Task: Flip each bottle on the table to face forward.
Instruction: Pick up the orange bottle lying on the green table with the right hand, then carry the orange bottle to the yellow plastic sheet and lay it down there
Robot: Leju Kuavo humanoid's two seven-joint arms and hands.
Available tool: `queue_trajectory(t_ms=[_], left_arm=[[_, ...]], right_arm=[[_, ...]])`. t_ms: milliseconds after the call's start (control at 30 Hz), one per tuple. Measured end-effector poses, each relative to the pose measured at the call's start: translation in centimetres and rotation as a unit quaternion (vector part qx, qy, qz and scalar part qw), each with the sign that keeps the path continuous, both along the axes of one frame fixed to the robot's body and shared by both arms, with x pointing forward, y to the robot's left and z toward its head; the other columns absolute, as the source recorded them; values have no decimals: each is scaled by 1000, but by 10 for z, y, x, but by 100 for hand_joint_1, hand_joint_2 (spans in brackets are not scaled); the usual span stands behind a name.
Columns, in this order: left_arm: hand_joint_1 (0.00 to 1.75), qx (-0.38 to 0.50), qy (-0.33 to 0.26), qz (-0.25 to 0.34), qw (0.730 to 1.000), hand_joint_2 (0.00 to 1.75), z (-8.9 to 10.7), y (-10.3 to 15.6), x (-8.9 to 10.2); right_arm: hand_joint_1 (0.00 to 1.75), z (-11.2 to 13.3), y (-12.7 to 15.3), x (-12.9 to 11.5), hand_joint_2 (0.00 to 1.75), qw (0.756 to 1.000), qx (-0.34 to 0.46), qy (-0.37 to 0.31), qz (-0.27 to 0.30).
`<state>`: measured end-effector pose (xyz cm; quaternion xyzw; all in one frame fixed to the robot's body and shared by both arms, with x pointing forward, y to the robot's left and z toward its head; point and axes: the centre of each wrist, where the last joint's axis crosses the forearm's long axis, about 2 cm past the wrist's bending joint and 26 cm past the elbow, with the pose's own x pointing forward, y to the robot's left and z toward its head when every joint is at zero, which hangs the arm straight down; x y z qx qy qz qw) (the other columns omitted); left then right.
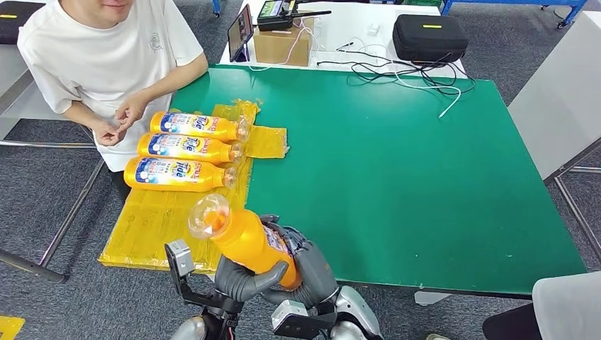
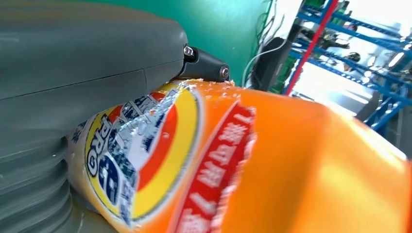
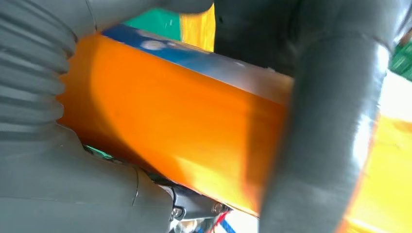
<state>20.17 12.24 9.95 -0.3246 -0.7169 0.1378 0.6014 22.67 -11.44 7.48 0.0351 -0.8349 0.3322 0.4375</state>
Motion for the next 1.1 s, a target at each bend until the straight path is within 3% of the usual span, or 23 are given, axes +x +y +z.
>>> queue_trajectory(t_ms=[267, 333, 433, 533, 633, 767, 900, 1100], left_arm=[[175, 4, -4, 26, 1000, 175, 1, 6, 3], [175, 38, -5, 58, 998, 175, 1, 7, 4], [175, 136, -22, 154, 978, 175, 1, 12, 10], [175, 277, -59, 266, 921, 175, -3, 22, 21], [175, 387, -98, 317, 860, 175, -14, 34, 31], [175, 502, -142, 332, 786, 175, -23, 52, 42], [175, 593, -134, 332, 721, 175, -30, 72, 48], [175, 739, -151, 318, 575, 175, -32, 98, 52]], right_arm=[[0, 0, -1, 1, 0, 1000, 2, 6, 4], [0, 0, -2, 1, 0, 1000, 7, 13, 2], [0, -2, -6, -2, 0, 1000, 4, 14, -9], [0, -5, -11, -5, 0, 1000, -2, 9, -23], [0, -6, -16, -5, 0, 999, -6, 7, -33], [0, -6, -19, -4, 0, 999, -11, 5, -37], [0, -6, -19, -4, 0, 999, -16, 4, -35], [0, -7, -21, -6, 0, 999, -33, 0, -38]])
